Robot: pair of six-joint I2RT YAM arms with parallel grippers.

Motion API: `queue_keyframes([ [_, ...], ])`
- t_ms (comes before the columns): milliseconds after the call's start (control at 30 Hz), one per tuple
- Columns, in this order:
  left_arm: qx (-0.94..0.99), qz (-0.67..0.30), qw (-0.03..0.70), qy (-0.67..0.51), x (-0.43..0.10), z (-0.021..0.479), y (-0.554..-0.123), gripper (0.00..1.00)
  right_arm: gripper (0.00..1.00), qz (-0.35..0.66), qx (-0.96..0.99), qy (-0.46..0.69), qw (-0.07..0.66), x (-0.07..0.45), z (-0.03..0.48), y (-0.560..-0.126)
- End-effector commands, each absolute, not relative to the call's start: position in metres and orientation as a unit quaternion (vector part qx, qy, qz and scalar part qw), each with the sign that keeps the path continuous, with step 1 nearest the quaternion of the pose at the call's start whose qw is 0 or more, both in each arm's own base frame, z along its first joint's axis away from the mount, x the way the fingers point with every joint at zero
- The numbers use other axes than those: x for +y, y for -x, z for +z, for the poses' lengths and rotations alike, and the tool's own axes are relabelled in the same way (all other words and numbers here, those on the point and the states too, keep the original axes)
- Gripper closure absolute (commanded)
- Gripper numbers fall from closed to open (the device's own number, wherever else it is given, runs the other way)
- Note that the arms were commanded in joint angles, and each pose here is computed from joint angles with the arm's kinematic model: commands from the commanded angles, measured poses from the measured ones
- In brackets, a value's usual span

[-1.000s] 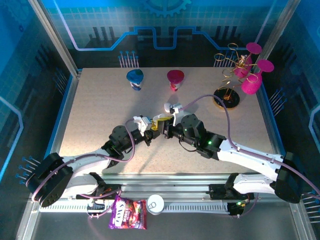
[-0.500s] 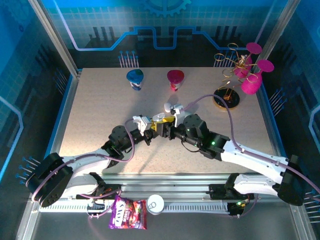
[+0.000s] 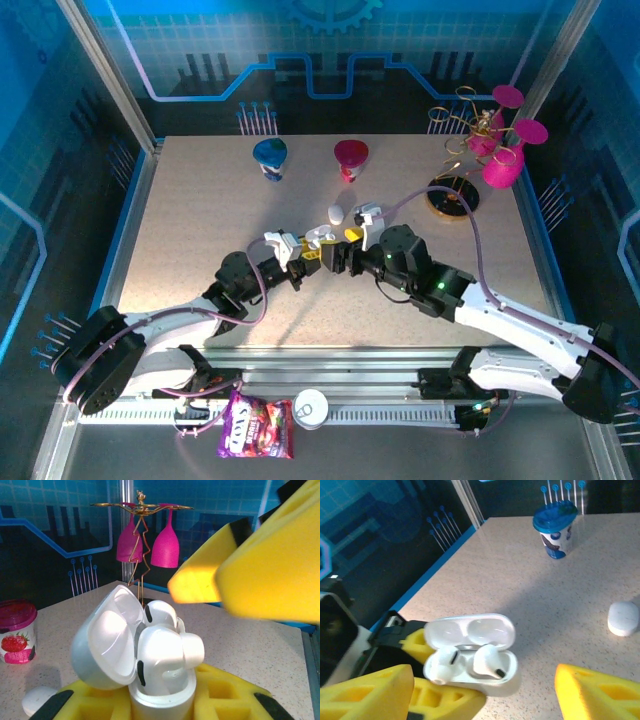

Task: Insert wireless bluetooth earbuds into charging case

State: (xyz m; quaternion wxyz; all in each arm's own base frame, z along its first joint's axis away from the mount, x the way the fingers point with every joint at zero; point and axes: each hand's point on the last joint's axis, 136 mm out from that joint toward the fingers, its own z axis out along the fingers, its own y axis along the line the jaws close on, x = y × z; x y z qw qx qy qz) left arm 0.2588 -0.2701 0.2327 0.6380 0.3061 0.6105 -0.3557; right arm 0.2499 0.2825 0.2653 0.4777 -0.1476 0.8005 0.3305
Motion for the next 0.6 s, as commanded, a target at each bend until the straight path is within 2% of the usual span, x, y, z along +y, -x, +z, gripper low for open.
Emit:
queue_keyframes([
  [0, 0.570, -0.370, 0.662, -0.315, -0.271, 0.260, -0.250, 1.00, 0.25, 0.335, 0.806, 0.137, 0.469, 0.283, 0.271, -0.256],
  [567, 0.570, -0.374, 0.657, -0.321, -0.273, 0.259, -0.248, 1.00, 0.24, 0.363, 0.805, 0.159, 0.442, 0.295, 0.263, -0.254],
])
